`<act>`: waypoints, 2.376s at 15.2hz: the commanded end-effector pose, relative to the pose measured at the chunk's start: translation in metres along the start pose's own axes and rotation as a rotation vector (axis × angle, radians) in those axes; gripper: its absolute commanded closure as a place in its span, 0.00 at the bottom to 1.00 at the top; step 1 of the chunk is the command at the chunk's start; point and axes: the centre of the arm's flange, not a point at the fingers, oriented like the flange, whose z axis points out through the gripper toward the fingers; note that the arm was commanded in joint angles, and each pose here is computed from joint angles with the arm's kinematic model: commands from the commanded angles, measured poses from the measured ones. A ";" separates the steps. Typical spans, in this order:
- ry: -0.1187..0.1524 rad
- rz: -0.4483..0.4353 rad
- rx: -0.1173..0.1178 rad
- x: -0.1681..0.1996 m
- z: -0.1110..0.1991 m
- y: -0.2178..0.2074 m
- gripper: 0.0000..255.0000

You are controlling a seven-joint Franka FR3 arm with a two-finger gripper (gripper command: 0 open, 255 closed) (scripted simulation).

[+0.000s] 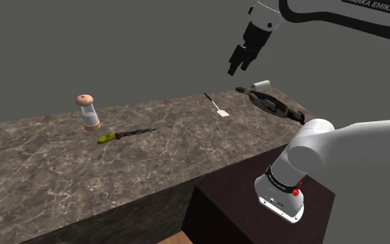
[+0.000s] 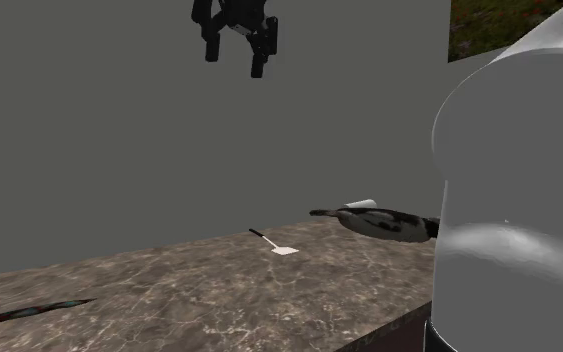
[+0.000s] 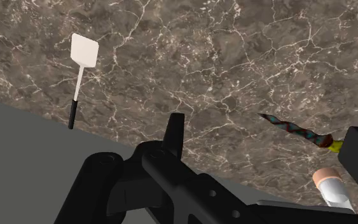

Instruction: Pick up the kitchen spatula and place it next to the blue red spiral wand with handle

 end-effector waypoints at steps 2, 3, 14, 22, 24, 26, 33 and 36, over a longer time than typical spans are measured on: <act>-0.002 0.009 -0.002 0.006 0.010 0.007 0.00; -0.004 0.018 -0.003 0.012 0.019 0.014 0.00; -0.027 0.115 -0.023 0.074 0.124 0.093 0.00; -0.043 0.186 -0.037 0.112 0.200 0.156 0.00; -0.047 0.203 -0.040 0.121 0.219 0.172 0.00; -0.051 0.221 -0.044 0.129 0.237 0.189 0.00; -0.066 0.283 -0.056 0.155 0.303 0.248 0.00; -0.072 0.309 -0.061 0.165 0.332 0.274 0.00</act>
